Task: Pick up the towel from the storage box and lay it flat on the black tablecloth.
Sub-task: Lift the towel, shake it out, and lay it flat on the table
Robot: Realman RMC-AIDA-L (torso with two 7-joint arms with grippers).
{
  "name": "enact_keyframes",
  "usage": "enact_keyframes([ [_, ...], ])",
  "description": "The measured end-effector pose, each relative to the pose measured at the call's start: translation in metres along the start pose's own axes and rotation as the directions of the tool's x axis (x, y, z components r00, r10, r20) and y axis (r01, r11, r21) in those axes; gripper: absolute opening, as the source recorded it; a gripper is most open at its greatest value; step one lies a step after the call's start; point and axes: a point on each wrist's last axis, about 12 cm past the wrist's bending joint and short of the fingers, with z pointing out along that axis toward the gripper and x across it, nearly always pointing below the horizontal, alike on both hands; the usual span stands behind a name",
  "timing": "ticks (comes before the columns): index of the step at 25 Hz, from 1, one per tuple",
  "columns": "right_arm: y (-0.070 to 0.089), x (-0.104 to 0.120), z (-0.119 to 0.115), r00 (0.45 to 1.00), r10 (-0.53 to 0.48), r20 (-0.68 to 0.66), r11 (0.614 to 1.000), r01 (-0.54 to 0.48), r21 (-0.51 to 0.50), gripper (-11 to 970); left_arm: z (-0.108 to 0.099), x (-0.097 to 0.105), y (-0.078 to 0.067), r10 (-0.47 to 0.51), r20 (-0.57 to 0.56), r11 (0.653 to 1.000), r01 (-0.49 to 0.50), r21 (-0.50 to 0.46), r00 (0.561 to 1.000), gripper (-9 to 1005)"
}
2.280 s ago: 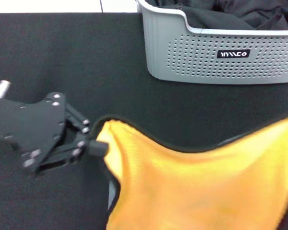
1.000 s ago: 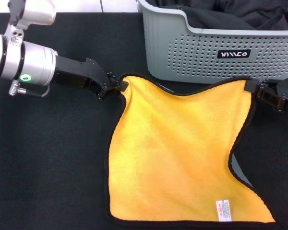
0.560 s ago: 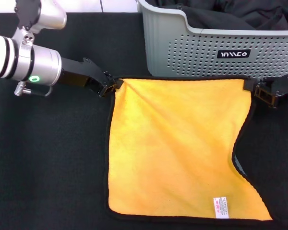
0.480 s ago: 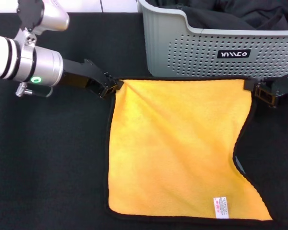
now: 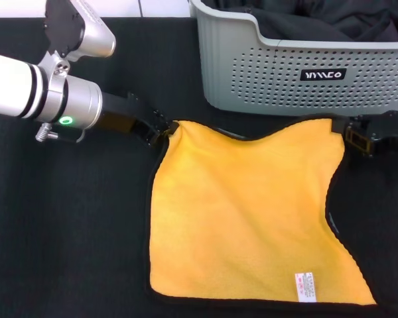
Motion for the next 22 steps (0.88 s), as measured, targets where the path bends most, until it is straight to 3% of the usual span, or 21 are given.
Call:
enact_keyframes([
  [11, -0.003, 0.001, -0.001, 0.999, -0.050, -0.015, 0.998, 0.050, 0.022, 74, 0.000, 0.001, -0.001, -0.005, 0.009, 1.000, 0.005, -0.004, 1.000, 3],
  [22, -0.008, -0.020, 0.009, 0.986, -0.147, -0.074, 0.989, 0.146, -0.028, 77, 0.000, 0.002, -0.001, -0.005, 0.010, 1.000, 0.005, -0.002, 1.000, 3],
])
